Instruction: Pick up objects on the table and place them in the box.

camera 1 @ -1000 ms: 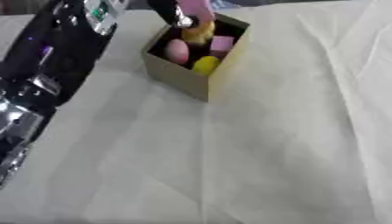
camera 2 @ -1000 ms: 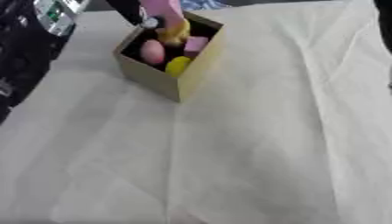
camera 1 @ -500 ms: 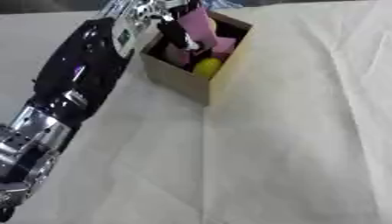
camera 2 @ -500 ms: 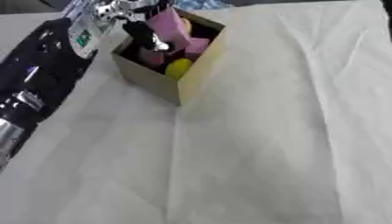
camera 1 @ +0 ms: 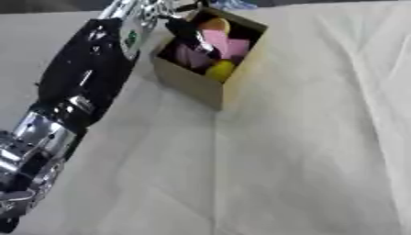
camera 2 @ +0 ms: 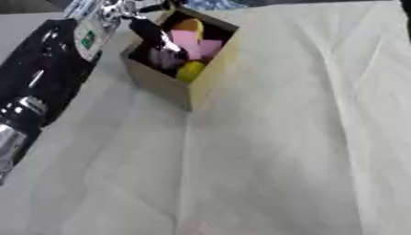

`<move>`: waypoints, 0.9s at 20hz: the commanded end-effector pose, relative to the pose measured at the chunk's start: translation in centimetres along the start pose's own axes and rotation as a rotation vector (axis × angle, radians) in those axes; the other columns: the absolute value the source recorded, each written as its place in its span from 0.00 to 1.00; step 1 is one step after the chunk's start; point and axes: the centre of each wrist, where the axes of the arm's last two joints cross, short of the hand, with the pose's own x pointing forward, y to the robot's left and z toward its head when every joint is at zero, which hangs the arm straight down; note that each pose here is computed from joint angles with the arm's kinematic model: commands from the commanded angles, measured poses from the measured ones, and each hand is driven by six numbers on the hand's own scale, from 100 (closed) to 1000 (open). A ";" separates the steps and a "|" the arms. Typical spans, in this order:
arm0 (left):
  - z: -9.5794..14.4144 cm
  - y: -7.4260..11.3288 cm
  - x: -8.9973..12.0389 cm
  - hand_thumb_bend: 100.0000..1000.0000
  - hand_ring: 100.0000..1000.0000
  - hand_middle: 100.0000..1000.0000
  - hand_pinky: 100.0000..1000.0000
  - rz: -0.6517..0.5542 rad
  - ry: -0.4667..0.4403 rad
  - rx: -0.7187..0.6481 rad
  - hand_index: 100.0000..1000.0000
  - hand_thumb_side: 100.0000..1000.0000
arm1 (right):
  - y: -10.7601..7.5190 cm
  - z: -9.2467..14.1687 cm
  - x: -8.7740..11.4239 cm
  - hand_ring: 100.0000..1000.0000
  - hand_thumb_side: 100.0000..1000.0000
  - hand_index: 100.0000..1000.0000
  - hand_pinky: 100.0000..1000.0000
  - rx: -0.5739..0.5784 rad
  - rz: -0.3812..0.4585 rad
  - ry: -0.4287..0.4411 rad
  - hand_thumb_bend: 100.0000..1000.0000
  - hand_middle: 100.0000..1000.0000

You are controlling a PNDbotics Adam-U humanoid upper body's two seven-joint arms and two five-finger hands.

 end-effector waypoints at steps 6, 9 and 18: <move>3.2 4.5 0.0 0.42 0.79 0.75 0.80 0.068 -0.022 0.306 0.86 0.53 | 0.0 0.0 0.6 0.85 0.57 0.67 0.89 -0.006 -0.006 -0.028 0.00 0.55; 8.2 6.5 -0.5 0.29 0.71 0.67 0.74 0.238 -0.081 0.629 0.81 0.48 | 0.1 -0.2 0.7 0.85 0.56 0.68 0.90 -0.006 -0.004 -0.039 0.00 0.55; 19.8 3.0 -2.5 0.25 0.69 0.65 0.72 0.568 -0.018 1.064 0.81 0.56 | 0.7 -0.6 1.1 0.86 0.52 0.69 0.90 -0.019 0.005 -0.088 0.00 0.57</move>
